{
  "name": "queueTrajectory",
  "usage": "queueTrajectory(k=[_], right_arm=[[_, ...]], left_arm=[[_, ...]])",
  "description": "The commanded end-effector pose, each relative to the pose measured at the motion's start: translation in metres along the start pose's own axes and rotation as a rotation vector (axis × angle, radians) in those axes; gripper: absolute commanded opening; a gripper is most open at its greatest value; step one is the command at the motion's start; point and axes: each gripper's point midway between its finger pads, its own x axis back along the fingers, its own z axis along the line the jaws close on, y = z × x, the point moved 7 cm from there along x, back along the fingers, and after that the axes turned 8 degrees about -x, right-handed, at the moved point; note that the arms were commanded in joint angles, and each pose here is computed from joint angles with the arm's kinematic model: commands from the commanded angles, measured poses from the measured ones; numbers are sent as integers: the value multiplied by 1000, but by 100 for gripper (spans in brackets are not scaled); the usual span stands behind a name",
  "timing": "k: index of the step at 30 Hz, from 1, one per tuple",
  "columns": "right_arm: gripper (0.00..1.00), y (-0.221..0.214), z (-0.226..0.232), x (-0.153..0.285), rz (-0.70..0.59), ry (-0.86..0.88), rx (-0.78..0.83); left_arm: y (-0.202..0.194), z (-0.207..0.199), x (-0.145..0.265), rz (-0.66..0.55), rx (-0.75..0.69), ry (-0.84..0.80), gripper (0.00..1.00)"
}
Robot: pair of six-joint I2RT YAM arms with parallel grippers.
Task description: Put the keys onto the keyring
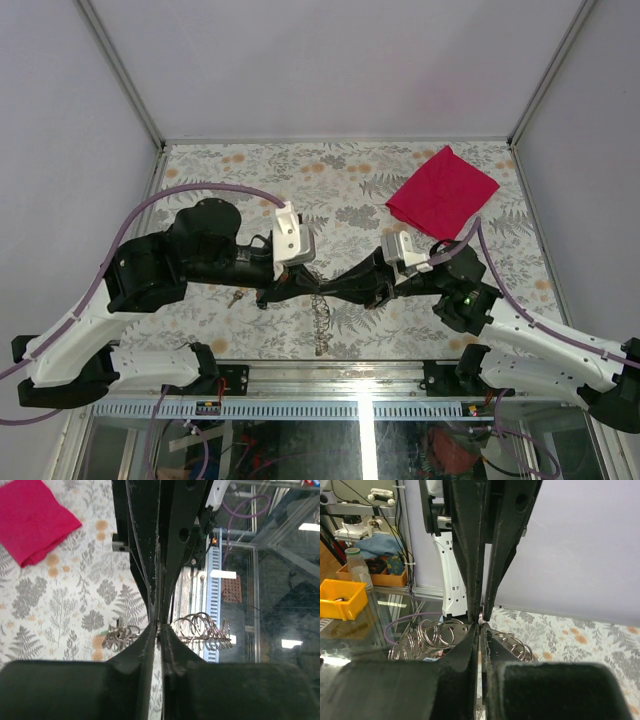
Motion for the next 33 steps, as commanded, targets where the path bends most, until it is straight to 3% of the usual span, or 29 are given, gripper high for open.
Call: queueTrajectory(k=[1, 6, 9, 16, 33], right_arm=[[0, 24, 15, 2, -147, 124, 191], [0, 27, 25, 11, -248, 177, 360], [0, 29, 33, 20, -303, 210, 482], [0, 37, 44, 33, -399, 229, 727], [0, 47, 49, 38, -373, 244, 904]], left_arm=[[25, -2, 10, -193, -34, 25, 14], [32, -5, 21, -328, -7, 75, 38], [34, -6, 29, -406, 16, 112, 45], [30, -5, 33, -453, 61, 164, 49], [21, -5, 24, -473, 78, 160, 53]])
